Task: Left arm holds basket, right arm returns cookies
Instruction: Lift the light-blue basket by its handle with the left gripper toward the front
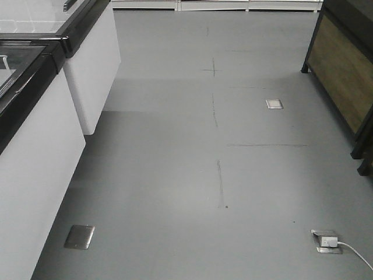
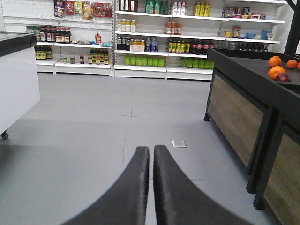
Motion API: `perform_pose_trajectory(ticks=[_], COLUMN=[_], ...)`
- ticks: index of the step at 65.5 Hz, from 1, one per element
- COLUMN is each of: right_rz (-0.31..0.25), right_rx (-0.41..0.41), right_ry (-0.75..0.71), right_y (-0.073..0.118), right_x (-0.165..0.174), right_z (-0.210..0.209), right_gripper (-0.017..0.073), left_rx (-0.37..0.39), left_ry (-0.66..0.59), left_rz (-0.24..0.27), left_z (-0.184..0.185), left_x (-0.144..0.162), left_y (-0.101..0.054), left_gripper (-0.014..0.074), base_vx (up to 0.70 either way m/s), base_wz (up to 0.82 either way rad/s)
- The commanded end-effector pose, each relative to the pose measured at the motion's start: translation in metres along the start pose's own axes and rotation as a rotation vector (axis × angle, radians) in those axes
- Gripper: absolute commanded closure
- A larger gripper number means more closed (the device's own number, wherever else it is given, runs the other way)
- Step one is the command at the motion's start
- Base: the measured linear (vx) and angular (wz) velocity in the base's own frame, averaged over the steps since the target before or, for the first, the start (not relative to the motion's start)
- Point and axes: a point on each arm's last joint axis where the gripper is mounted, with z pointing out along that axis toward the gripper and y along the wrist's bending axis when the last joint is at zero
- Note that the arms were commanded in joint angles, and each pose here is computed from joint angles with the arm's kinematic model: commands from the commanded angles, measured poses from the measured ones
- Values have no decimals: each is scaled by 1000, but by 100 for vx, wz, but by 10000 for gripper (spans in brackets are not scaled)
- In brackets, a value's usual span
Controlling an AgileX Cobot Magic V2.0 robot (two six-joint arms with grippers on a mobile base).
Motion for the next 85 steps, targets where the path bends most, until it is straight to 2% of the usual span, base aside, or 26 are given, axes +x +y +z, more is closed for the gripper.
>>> perform_pose_trajectory(ticks=[1,16,27,40,51,64,73,85], right_rz=[-9,-9,-9,-9,-9,-9,-9,-9], right_rx=[4,4,4,4,4,4,4,4], right_ry=[-70,-70,-70,-70,-70,-70,-70,-70], right_y=[0,0,0,0,0,0,0,0], right_x=[-1,-1,-1,-1,-1,-1,-1,-1], right_z=[0,0,0,0,0,0,0,0], right_gripper=[565,565,565,565,565,565,565,565], left_rx=[105,105,122,194,218,354,406,503], left_ry=[-29,-29,-38,-79,-57,21,89,196], left_rz=[1,1,0,-5,-70,-89,-92,-138], left_z=[-4,-4,-4,-5,-6,-9,-11,-17], left_x=[-3,-3,-3,-7,-6,1,6,14], left_y=[-19,-19,-21,-27,-29,-42,-46,-55], left_gripper=[497,603,599,599,599,599,599,599], base_vx=[0,0,0,0,0,0,0,0], base_wz=[0,0,0,0,0,0,0,0])
